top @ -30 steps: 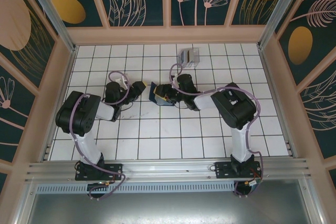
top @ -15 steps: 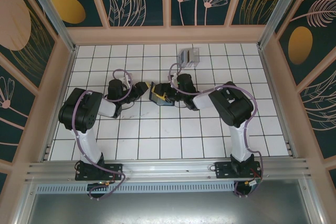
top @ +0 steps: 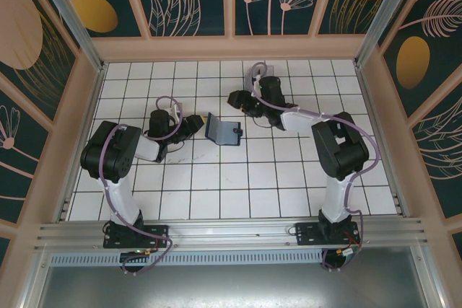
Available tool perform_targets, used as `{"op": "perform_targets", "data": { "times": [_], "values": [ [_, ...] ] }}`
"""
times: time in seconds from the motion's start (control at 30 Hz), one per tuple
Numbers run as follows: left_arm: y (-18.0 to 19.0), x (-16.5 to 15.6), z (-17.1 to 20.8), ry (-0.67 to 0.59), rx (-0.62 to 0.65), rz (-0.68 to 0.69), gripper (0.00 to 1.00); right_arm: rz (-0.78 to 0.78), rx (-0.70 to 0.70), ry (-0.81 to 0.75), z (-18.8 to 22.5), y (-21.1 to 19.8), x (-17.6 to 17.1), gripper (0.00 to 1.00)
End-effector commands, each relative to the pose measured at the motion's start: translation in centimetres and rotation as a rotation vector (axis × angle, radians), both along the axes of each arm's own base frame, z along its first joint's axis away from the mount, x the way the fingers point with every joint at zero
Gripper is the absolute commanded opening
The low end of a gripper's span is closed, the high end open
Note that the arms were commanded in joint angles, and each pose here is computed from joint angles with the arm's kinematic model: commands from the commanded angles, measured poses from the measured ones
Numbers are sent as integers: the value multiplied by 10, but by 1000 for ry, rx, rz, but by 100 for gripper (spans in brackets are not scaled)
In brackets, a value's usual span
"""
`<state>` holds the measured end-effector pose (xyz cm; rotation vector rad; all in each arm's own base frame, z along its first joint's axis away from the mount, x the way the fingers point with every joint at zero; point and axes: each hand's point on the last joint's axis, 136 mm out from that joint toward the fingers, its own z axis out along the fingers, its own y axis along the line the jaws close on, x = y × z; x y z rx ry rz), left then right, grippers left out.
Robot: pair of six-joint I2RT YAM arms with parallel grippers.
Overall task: Put the credit cards into the card holder
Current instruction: Flip over the card slot in the card holder, then move the storage box to the center of the table.
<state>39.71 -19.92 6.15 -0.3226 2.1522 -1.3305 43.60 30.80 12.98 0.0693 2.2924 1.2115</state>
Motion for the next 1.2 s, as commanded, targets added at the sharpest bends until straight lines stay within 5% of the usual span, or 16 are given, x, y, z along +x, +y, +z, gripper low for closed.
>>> {"op": "perform_targets", "data": {
  "times": [0.0, 0.6, 0.9, 1.17],
  "values": [
    [5, -2, 0, -12, 21, 10, 48, -55, -178, -9, -3, -31, 13, 56],
    [10, -6, 20, -50, 37, 28, 50, -332, -634, -7, -1, -130, 141, 53],
    [24, -4, 31, -52, 157, 82, 50, -195, -525, -15, -21, -121, 170, 54],
    [35, 2, 48, -92, 263, 111, 50, -193, -562, 15, -39, -125, 176, 48]
  ]
}}
